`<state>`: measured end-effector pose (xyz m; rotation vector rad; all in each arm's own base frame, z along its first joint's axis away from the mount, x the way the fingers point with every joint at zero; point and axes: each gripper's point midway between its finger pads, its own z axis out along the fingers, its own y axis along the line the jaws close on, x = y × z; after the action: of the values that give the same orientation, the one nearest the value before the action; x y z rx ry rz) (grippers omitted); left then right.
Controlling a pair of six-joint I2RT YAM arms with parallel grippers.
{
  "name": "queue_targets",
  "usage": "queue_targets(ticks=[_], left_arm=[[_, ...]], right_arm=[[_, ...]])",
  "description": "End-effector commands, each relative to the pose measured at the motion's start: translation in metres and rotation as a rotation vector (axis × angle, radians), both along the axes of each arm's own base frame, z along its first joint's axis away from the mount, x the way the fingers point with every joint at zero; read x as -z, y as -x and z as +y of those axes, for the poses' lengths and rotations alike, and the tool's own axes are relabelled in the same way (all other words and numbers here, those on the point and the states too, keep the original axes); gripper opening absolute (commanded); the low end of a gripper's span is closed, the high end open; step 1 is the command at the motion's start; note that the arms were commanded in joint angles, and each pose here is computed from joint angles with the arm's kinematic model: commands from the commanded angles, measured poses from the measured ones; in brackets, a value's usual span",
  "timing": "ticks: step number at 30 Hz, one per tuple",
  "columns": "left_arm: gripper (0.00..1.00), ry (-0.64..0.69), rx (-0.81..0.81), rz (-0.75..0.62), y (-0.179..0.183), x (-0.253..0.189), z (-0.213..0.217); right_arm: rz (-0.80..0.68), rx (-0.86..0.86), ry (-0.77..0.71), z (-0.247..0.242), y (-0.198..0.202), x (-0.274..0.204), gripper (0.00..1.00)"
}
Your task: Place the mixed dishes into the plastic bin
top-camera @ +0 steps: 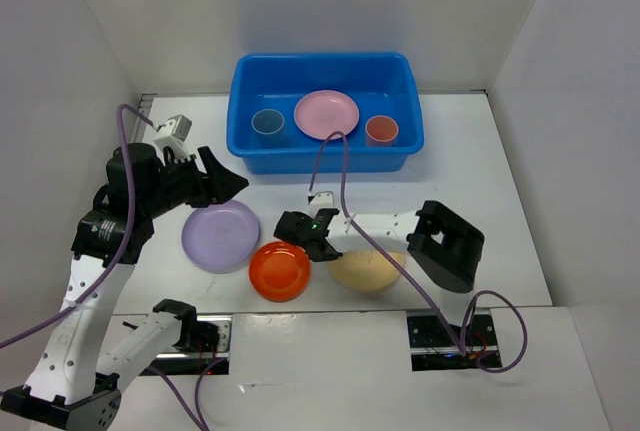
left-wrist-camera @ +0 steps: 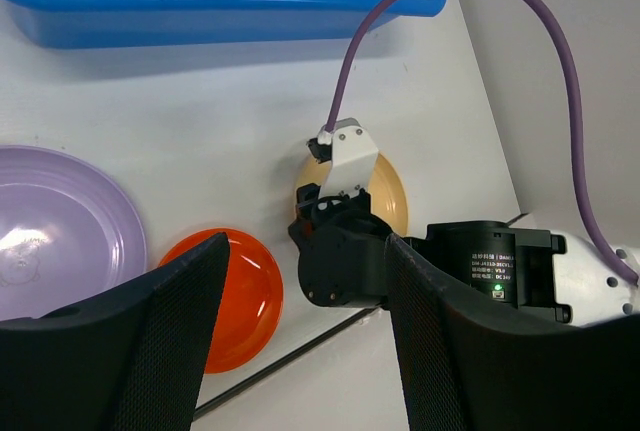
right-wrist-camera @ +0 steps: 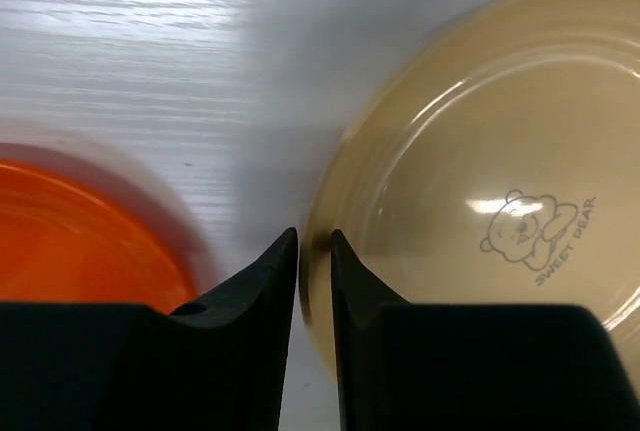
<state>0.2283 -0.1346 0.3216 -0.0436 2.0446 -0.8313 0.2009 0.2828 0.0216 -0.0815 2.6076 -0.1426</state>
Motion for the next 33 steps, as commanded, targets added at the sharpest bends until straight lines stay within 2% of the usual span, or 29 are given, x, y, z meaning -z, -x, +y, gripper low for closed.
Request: queue_targets(ticks=[1, 6, 11, 15, 18, 19, 21, 23, 27, 33], left_arm=[[0.71, 0.009, 0.029, -0.041, 0.000, -0.009, -0.004], [0.71, 0.007, 0.029, -0.032, 0.001, -0.007, -0.004], [0.71, 0.007, 0.029, -0.032, 0.001, -0.007, -0.004], [0.71, 0.006, 0.029, -0.023, 0.001, -0.003, -0.004], [0.71, 0.006, 0.029, -0.023, 0.001, -0.003, -0.004], [0.71, 0.006, 0.029, -0.023, 0.001, -0.003, -0.004], [0.71, 0.006, 0.029, -0.023, 0.001, -0.003, -0.004], [0.71, -0.001, 0.033, -0.028, 0.001, -0.003, -0.004], [0.71, -0.001, 0.033, -0.028, 0.001, -0.003, -0.004], [0.71, 0.004, 0.041, -0.036, -0.002, -0.005, -0.006]], right_arm=[[-0.051, -0.026, -0.142, 0.045, -0.010, -0.016, 0.25], [-0.060, -0.026, -0.160, 0.051, -0.013, -0.022, 0.33], [-0.079, -0.024, -0.179, 0.050, -0.014, -0.032, 0.36], [-0.108, -0.021, -0.220, 0.050, -0.016, -0.057, 0.40], [-0.185, -0.009, -0.294, 0.046, -0.024, -0.098, 0.49], [-0.216, 0.005, -0.329, 0.039, -0.027, -0.119, 0.55], [-0.240, 0.053, -0.320, 0.015, -0.036, -0.128, 0.65], [-0.264, 0.103, -0.343, -0.009, -0.044, -0.142, 0.70], [-0.250, 0.241, -0.298, -0.079, -0.058, -0.123, 0.71], [-0.247, 0.315, -0.314, -0.122, -0.065, -0.099, 0.71]])
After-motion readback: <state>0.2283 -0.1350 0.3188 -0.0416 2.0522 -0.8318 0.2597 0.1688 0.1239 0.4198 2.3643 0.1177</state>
